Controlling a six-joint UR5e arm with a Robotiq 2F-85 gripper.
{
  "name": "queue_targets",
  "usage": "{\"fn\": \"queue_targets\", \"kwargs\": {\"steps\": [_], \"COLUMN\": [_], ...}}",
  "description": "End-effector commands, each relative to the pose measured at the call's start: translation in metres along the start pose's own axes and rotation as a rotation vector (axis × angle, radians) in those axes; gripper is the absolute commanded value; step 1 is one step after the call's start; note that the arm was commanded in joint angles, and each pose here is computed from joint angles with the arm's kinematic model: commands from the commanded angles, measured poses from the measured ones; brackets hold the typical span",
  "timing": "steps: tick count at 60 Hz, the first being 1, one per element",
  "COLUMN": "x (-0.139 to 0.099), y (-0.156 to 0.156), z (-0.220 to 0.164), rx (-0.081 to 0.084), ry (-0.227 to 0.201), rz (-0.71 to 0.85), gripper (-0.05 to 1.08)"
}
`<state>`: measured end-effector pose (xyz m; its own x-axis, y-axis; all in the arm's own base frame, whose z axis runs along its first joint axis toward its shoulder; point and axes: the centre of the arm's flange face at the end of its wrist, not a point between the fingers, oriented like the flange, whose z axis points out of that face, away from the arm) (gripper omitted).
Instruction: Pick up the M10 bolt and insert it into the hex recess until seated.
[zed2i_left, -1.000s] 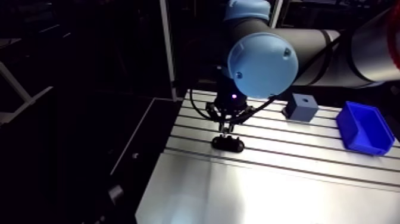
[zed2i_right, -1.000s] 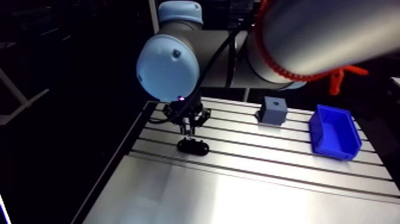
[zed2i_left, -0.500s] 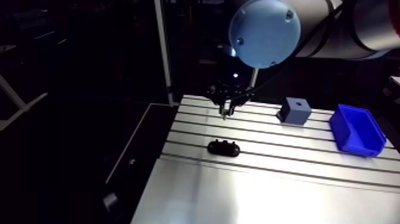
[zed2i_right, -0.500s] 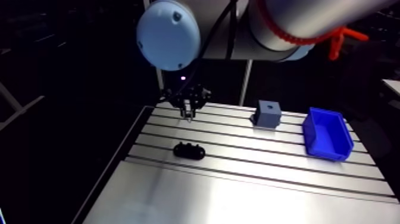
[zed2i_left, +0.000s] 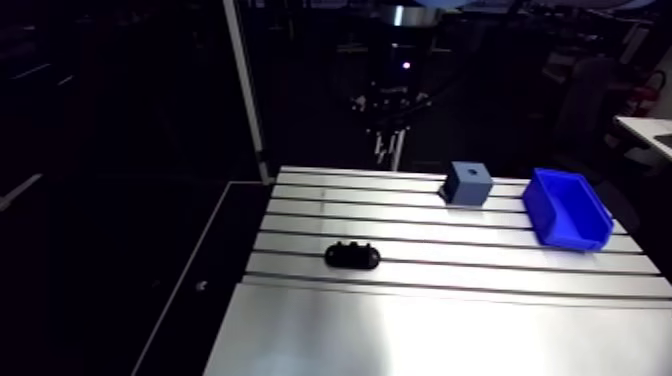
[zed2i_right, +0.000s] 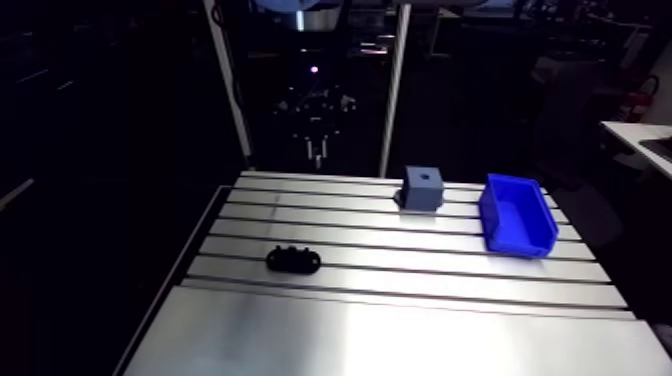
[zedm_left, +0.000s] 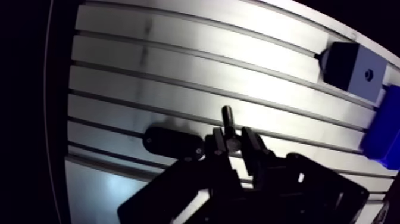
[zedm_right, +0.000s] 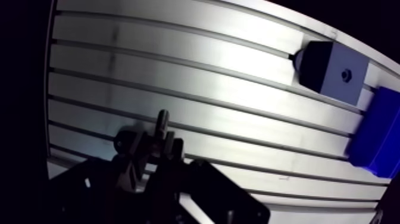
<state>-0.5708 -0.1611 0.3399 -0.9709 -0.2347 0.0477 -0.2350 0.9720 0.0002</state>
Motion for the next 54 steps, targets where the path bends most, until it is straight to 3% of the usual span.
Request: {"fn": "queue_targets", "kwargs": {"steps": [1, 12, 22, 27, 36, 51, 54], "x": [0.020, 0.034, 0.044, 0.054, 0.060, 0.080, 0.086], "y": [0.033, 0.047, 0.074, 0.088, 0.110, 0.133, 0.140], "z": [-0.042, -0.048, -0.049, -0.046, -0.046, -0.040, -0.028], "rx": [0.001, 0.006, -0.013, -0.029, -0.039, -0.025, -0.015], "ry": [-0.013, -0.070, -0.112, -0.167, -0.187, -0.190, -0.207], "rz": [-0.035, -0.078, -0.097, -0.137, -0.150, -0.258, -0.262], "gripper": [0.78, 0.78, 0.78, 0.78, 0.78, 0.78, 0.78]}}
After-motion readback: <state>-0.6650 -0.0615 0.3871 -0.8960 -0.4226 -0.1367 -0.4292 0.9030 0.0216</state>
